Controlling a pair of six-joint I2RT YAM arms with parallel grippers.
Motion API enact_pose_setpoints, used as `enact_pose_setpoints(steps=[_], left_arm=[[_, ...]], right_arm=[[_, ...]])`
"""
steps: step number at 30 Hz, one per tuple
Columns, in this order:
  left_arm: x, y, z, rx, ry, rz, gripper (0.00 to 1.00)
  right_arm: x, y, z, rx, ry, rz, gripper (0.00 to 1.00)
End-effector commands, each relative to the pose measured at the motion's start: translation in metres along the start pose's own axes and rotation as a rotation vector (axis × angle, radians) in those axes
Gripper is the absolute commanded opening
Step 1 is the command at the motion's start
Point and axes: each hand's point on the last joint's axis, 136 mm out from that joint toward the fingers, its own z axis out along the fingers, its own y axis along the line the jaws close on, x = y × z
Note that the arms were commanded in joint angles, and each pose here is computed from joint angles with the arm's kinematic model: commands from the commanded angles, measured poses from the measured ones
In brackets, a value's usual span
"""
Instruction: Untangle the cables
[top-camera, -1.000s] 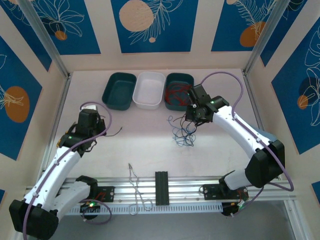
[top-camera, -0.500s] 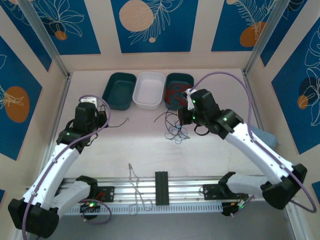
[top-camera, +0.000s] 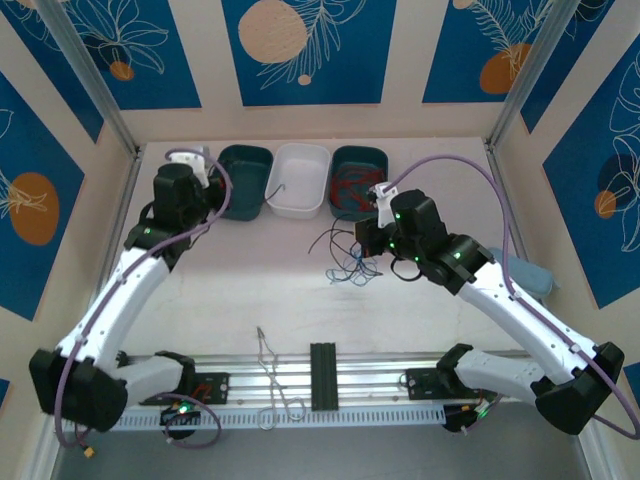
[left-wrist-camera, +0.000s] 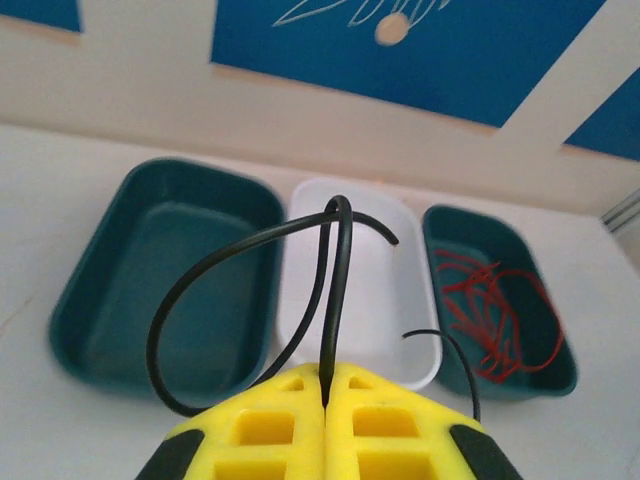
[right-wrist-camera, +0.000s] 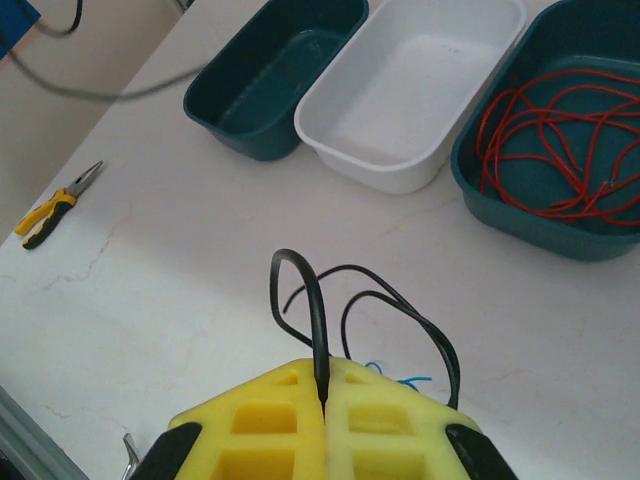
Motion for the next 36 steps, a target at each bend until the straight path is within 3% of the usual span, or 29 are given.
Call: enact_pose_setpoints(steps=[1,6,12,23,36], left_arm=[[-0.034,-0.028,0.019,0.133,-0.071,-0.019,0.0],[-0.042,-0.042,0.061,0.181,-0.055,0.005,0.0],[-0.033,-0.037,0.112,0.104,0.006,0.095,0.0],[0.026,-0.049,0.179,0.018,0.186,0.335,0.0],[0.098,-0.045,0.223,-0.007,0.355,0.41,0.0]], right_arm=[[-0.013,0.01,-0.003,-0.042,-0.053,0.018,0.0],[-0.007,0.009,0.004,-0.042,-0.031,0.038,0.0],[-0.004,0.01,0.011,-0.04,-0.007,0.049,0.0],[0.01,-0.008,0.02,0.041,0.02,0.097,0.0],[0.022,-0.023,0.021,0.102,0.048,0.142,0.0]])
